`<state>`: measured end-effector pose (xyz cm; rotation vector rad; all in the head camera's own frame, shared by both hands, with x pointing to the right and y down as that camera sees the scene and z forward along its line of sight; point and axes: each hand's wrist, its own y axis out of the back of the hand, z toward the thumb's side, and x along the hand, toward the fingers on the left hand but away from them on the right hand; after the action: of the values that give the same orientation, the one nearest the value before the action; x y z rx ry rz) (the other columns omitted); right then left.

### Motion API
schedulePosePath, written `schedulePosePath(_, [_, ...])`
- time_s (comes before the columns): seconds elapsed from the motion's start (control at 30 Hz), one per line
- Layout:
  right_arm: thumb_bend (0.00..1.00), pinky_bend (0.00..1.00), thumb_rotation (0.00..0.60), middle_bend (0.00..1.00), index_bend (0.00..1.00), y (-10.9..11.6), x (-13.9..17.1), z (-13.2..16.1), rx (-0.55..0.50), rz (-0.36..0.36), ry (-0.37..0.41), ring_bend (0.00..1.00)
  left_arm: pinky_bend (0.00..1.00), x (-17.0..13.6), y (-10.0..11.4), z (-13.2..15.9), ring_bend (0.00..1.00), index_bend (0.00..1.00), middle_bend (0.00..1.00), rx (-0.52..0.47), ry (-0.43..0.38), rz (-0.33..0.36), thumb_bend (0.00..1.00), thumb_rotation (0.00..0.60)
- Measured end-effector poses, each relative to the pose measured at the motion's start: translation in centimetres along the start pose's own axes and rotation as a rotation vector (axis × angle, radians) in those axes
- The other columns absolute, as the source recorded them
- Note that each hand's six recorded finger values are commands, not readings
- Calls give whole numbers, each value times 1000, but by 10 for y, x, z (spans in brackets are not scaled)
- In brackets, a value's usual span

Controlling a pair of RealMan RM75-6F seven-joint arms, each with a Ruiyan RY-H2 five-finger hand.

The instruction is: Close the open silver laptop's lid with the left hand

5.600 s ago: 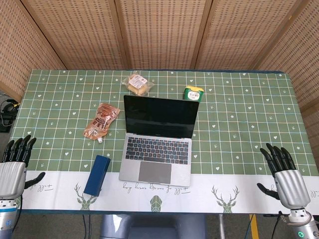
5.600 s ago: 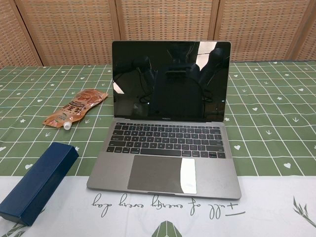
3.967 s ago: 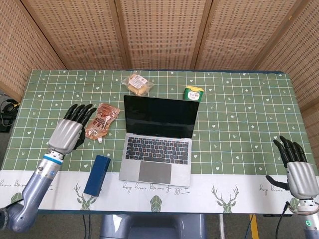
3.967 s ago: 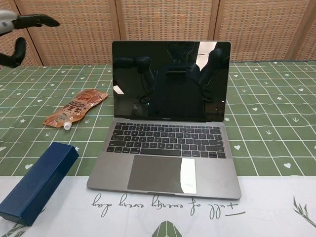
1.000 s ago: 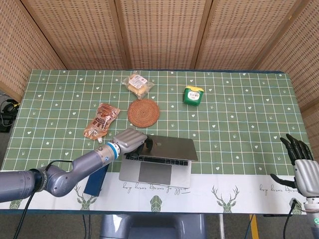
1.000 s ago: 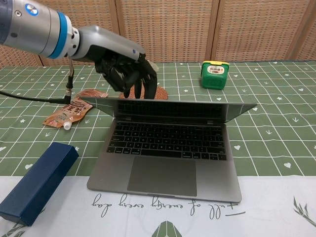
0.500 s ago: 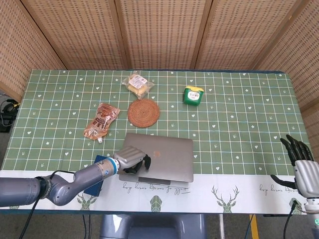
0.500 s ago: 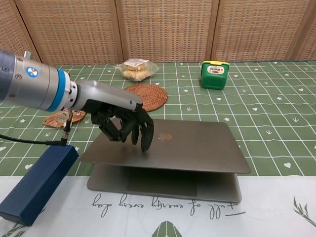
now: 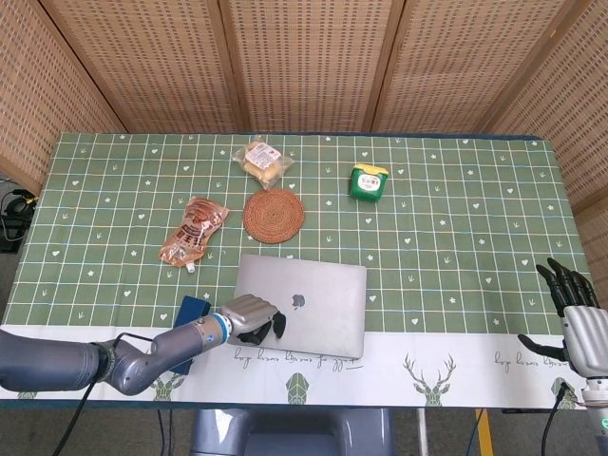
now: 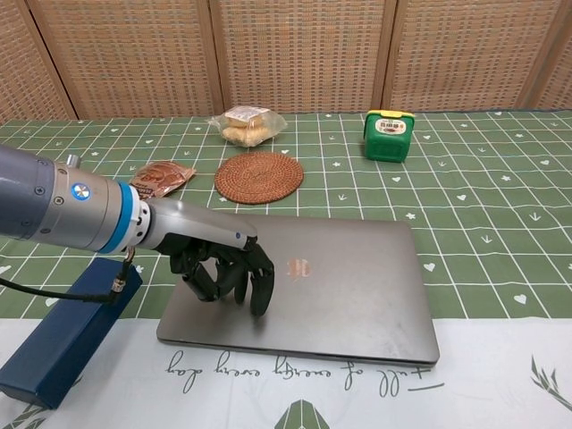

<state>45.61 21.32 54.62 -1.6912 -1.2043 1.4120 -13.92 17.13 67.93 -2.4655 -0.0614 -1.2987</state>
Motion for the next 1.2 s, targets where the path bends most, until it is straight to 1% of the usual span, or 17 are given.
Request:
schedulePosePath(0.1, [97,0,600,0,0,0,0,1,0,0,2,0,323,-2,-2,-2,297,378,315,-3,6,-1,1000,600])
schedulePosePath(0.2, [96,0,600,0,0,1,1,2,0,-4,6,0,304,-4,-1,-3,276,333,269,-23,7,10,984,600])
schedulePosePath(0.3, [97,0,600,0,0,2,2,3,0,-10,12,0,225,-10,4,-4,198,253,178,-59,6,43,849,600])
schedulePosePath(0.33, [97,0,600,0,0,3,3,4,-1,-13,15,0,175,-13,6,-4,151,213,125,-72,4,59,773,600])
schedulePosePath(0.37, [97,0,600,0,0,3,3,4,-1,-15,16,0,119,-18,10,-5,95,171,67,-89,2,84,697,600])
schedulePosePath(0.47, [96,0,600,0,0,4,3,5,-2,-21,19,0,15,-31,18,-8,5,69,0,-122,-2,156,526,600])
schedulePosePath(0.53, [96,0,600,0,0,5,3,5,-5,-29,21,0,0,-41,24,-12,0,17,0,-128,2,213,443,600])
schedulePosePath(0.57, [96,0,600,0,0,5,3,5,-6,-31,22,0,0,-47,28,-15,0,3,0,-128,8,258,410,600])
schedulePosePath(0.63, [97,0,600,0,0,5,3,5,-6,-32,22,0,0,-59,34,-22,0,0,0,-121,22,334,357,600])
schedulePosePath(0.7, [96,0,600,0,0,4,2,5,-5,-34,20,0,0,-74,39,-33,0,0,0,-93,54,435,311,600])
schedulePosePath(0.77, [96,0,600,0,0,2,1,4,-1,-32,17,0,0,-92,41,-47,0,0,0,-48,105,549,254,600])
schedulePosePath(0.83, [96,0,600,0,0,-1,1,4,4,-26,17,0,0,-111,40,-61,0,0,0,-4,165,649,226,600])
schedulePosePath(0.87, [96,0,600,0,0,-1,1,5,7,-25,19,0,0,-125,37,-70,0,0,0,24,213,713,216,600])
schedulePosePath(0.93, [97,0,600,0,0,-3,1,7,15,-26,27,0,0,-147,27,-85,0,0,0,63,293,798,194,600])
schedulePosePath(0.97, [97,0,600,0,0,-3,1,8,17,-28,32,0,0,-163,17,-95,0,0,0,86,349,845,181,600])
schedulePosePath(1.07, [97,0,600,0,0,-3,2,13,27,-39,47,0,0,-197,-15,-116,0,0,0,124,481,911,168,600])
schedulePosePath(1.2, [96,0,600,0,0,-5,6,19,46,-49,68,0,0,-227,-51,-131,0,0,0,151,587,930,147,600])
